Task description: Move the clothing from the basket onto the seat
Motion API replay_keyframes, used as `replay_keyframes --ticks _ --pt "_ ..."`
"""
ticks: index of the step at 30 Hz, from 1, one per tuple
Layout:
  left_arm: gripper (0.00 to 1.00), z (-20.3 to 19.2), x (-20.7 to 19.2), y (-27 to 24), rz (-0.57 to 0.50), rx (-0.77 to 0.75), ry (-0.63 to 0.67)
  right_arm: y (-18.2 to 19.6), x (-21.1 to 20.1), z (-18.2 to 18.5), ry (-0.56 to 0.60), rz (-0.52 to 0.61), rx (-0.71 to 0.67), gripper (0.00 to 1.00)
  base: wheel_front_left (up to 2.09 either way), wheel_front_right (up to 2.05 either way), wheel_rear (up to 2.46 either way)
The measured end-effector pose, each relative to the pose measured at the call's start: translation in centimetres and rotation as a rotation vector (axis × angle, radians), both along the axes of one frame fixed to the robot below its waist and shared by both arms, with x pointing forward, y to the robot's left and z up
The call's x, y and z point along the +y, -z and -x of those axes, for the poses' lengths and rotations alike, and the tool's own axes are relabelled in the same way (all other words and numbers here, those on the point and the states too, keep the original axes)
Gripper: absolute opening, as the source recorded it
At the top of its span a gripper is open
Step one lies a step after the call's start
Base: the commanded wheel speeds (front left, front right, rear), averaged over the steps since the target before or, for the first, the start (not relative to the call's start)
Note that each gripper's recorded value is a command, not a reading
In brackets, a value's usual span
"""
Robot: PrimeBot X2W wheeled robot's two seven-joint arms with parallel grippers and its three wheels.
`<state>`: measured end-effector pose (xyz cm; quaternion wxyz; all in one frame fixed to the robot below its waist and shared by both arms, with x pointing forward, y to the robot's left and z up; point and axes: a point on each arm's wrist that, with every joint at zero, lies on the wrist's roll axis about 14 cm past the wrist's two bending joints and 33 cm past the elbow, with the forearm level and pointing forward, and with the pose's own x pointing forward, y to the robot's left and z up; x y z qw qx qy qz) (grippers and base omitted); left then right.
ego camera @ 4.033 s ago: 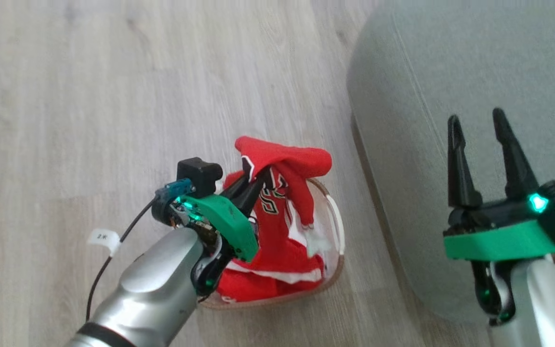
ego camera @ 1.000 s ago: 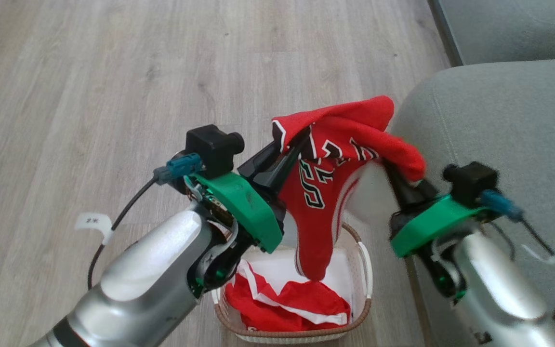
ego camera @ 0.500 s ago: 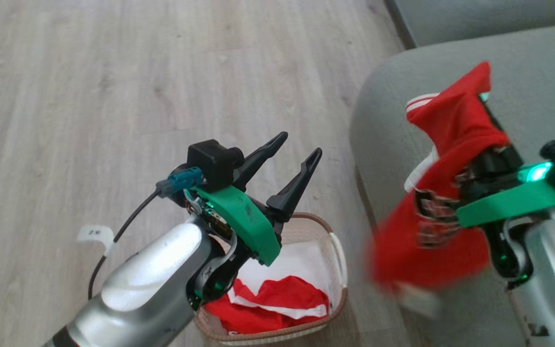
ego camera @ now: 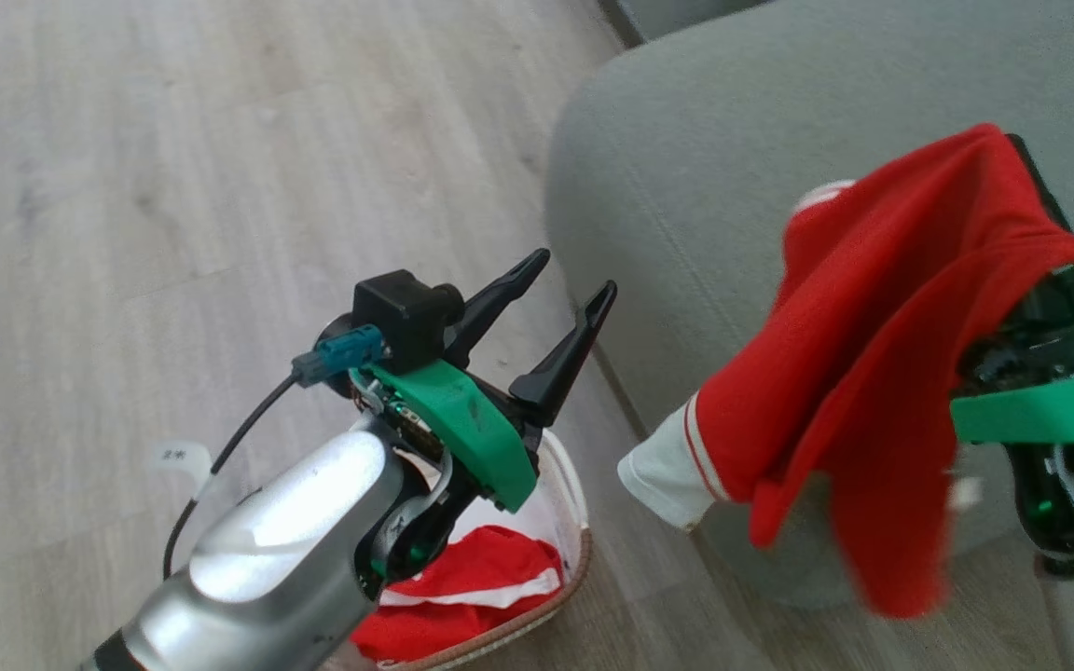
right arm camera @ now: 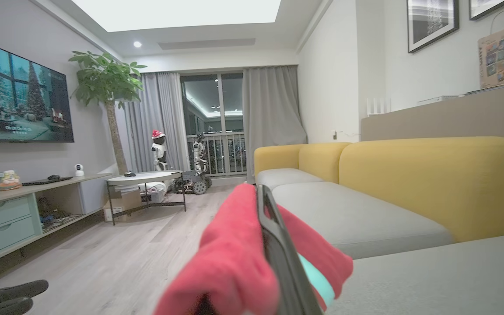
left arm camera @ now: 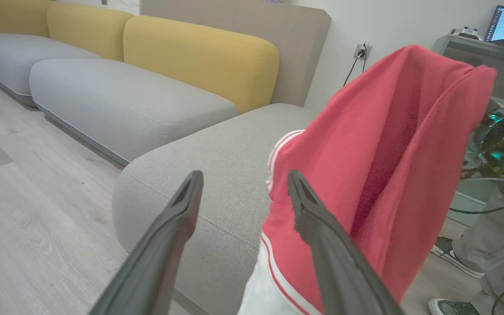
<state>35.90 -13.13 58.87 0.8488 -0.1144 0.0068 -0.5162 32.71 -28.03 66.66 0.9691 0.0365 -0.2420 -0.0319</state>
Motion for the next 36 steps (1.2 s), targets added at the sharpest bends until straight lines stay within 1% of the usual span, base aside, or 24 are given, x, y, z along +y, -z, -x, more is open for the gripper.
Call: replay_keyframes --ticks 4,8,19,24,26,29,32,36 --pt "1.0 0.5 -1.8 0.4 -0.001 -0.002 0.057 -0.2 -1.6 2.4 0.075 -0.015 -0.005 0.0 0.0 0.0 0.0" --pt "1.0 0.7 -2.9 0.7 0.0 0.001 0.09 -0.4 -2.4 3.8 0.115 -0.027 -0.009 0.0 0.0 0.0 0.0" --pt "1.0 0.8 -4.3 0.7 0.012 -0.006 0.134 -0.9 -3.0 4.9 0.152 -0.016 -0.007 0.0 0.0 0.0 0.0" --pt "1.0 0.7 -4.4 1.0 0.013 0.002 0.138 -1.5 -3.4 4.4 0.15 0.03 0.018 0.0 0.0 0.0 0.0" --pt "1.0 0.6 -4.5 1.2 0.012 0.006 0.138 -2.5 -3.6 3.7 0.139 0.063 0.014 0.0 0.0 0.0 0.0" --pt "1.0 0.4 -4.5 1.6 0.013 0.013 0.142 -4.9 -4.0 2.1 0.116 0.141 0.003 0.0 0.0 0.0 0.0" --pt "1.0 -0.1 -4.5 1.7 0.016 0.019 0.147 -7.4 -4.7 0.4 0.102 0.188 -0.024 0.0 0.0 0.0 0.0" --pt "1.0 -1.5 -4.5 1.7 0.02 0.011 0.145 -9.4 -5.9 -2.8 0.089 0.235 -0.011 0.0 0.0 0.0 0.0"
